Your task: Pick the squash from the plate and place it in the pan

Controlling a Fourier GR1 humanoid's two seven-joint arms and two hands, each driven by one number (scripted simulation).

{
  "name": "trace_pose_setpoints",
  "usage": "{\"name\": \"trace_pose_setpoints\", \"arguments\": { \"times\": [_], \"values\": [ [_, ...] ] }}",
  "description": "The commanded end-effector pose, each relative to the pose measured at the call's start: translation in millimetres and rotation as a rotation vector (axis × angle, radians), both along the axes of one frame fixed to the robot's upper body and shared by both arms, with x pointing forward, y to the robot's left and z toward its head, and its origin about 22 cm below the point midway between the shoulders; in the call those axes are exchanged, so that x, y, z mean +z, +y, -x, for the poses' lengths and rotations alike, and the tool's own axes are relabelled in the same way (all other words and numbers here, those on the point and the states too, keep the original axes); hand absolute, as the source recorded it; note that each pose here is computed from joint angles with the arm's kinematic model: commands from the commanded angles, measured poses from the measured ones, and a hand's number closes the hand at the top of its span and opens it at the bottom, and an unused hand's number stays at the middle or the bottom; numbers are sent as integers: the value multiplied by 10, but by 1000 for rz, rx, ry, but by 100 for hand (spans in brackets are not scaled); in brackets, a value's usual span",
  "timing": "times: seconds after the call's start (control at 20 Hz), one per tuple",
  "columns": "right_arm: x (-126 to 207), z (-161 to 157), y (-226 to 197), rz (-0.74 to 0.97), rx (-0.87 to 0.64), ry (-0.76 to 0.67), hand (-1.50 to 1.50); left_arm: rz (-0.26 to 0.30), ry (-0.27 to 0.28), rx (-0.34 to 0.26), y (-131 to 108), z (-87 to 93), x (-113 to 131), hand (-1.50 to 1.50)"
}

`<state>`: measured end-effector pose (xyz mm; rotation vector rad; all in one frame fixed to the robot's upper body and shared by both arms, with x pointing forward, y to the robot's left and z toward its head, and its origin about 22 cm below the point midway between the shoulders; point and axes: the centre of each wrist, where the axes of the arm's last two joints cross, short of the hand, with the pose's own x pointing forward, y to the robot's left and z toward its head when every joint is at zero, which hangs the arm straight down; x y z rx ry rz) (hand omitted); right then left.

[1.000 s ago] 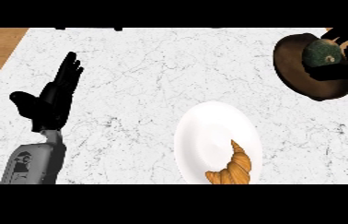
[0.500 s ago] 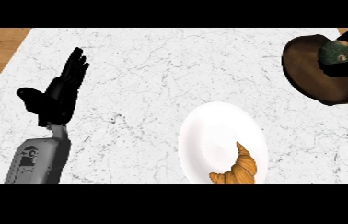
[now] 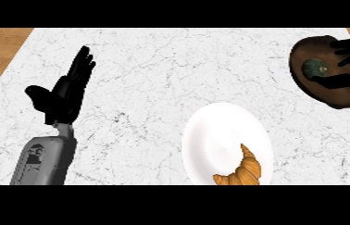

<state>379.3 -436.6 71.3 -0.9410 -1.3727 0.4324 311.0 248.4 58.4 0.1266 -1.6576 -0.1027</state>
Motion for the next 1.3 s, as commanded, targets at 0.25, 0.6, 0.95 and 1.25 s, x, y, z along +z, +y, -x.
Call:
{"name": "trace_pose_setpoints", "arguments": {
  "times": [0.25,0.6,0.95,1.25],
  "values": [
    [-104,56,-68,-146,78,-26,-150,1,-8,14,185,-1,-20,0],
    [-206,236,-255,-354,53,-298,-150,5,1,31,69,-4,-3,0],
    [-91,713,-856,-580,203,-290,-150,-3,34,64,168,115,-51,0],
    [-50,1117,-1201,-614,284,-285,-150,5,41,73,149,108,-63,0]
  ]
}}
